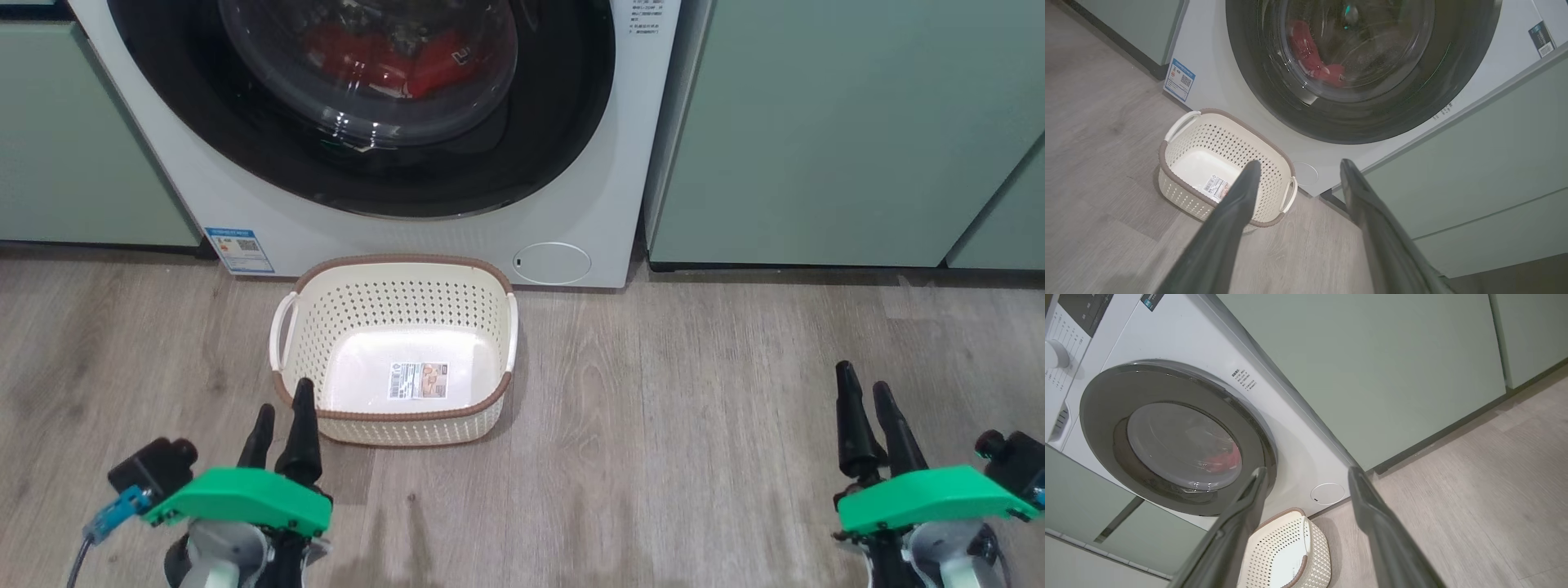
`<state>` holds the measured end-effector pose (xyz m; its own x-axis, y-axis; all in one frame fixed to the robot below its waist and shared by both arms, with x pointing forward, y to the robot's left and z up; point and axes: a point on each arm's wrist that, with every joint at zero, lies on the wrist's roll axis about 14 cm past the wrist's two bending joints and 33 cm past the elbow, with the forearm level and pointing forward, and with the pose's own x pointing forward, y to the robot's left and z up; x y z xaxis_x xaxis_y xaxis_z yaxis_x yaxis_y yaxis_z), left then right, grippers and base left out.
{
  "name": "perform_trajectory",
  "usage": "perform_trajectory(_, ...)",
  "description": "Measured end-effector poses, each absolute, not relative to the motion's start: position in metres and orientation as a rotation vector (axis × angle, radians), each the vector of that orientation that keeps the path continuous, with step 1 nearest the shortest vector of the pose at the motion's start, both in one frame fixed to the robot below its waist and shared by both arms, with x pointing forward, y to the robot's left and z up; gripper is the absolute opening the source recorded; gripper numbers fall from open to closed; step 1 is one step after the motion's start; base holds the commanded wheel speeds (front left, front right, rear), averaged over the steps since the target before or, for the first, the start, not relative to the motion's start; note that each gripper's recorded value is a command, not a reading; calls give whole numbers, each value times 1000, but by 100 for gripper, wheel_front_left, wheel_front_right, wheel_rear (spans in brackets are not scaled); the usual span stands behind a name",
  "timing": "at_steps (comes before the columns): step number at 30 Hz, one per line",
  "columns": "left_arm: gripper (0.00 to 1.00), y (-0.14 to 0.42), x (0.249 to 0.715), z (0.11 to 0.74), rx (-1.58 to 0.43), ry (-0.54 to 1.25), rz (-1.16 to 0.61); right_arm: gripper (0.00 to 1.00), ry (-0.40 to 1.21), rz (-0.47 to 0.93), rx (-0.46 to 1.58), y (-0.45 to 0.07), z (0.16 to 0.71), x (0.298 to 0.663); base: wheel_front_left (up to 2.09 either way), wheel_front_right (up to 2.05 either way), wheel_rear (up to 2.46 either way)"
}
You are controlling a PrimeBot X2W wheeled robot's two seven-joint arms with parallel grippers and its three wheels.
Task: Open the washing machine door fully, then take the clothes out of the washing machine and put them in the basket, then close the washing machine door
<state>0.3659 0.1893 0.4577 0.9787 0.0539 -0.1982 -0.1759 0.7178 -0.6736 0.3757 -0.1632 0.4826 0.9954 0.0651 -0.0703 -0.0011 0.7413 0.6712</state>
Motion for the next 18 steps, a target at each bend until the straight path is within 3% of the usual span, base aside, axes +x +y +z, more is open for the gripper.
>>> perform_trajectory(18,100,192,372,468,-470,143,121,100,43,99,455,-152,495,380,0,0,0)
